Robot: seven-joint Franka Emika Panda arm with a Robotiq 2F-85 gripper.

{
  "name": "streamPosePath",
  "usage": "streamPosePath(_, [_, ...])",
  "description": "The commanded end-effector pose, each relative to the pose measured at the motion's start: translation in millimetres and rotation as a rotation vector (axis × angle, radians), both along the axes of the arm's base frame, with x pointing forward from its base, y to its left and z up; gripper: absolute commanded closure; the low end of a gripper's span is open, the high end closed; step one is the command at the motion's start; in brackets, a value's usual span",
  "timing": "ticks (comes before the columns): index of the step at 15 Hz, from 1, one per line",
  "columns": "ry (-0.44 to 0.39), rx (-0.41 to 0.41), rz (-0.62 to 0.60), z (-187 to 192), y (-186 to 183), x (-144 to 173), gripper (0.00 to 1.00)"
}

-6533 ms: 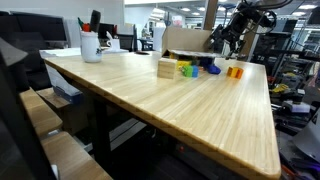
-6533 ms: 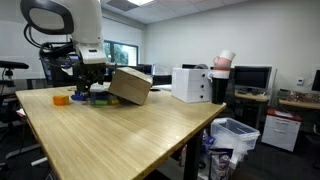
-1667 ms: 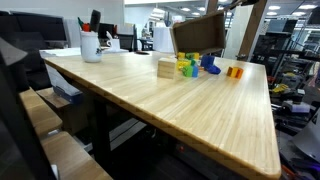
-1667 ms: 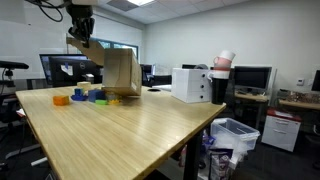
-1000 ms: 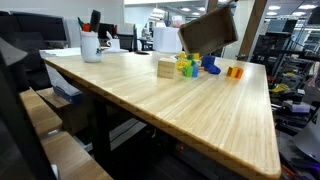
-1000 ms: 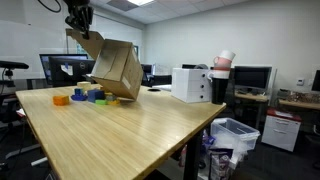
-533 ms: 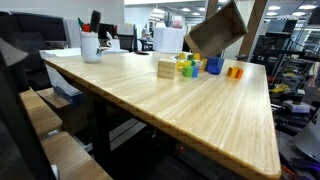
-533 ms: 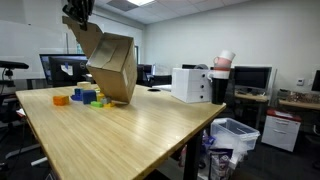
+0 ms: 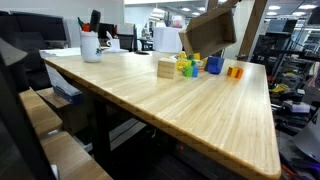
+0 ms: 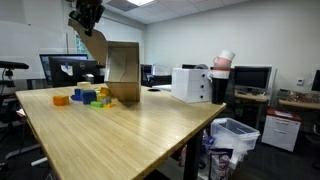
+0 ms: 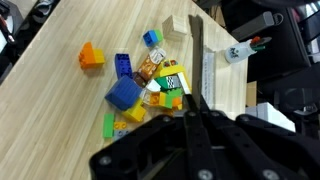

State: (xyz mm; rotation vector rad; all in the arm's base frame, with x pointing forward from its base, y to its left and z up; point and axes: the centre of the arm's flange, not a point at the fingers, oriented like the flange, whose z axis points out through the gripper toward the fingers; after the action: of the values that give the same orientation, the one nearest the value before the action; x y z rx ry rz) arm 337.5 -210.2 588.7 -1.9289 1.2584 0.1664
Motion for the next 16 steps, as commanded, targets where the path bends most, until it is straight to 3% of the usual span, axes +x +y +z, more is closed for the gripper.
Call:
streamPosePath(1, [0.118, 0.048, -0.076, -18, -21, 21, 0.98])
streamPosePath(5, [0.201, 0.088, -0.128, -34, -36, 34, 0.98])
streamPosePath(10, [0.229, 0.134, -0.14, -32, -43, 42, 0.98])
streamPosePath(16, [0.241, 0.26, -0.007, -12, -31, 37, 0.98])
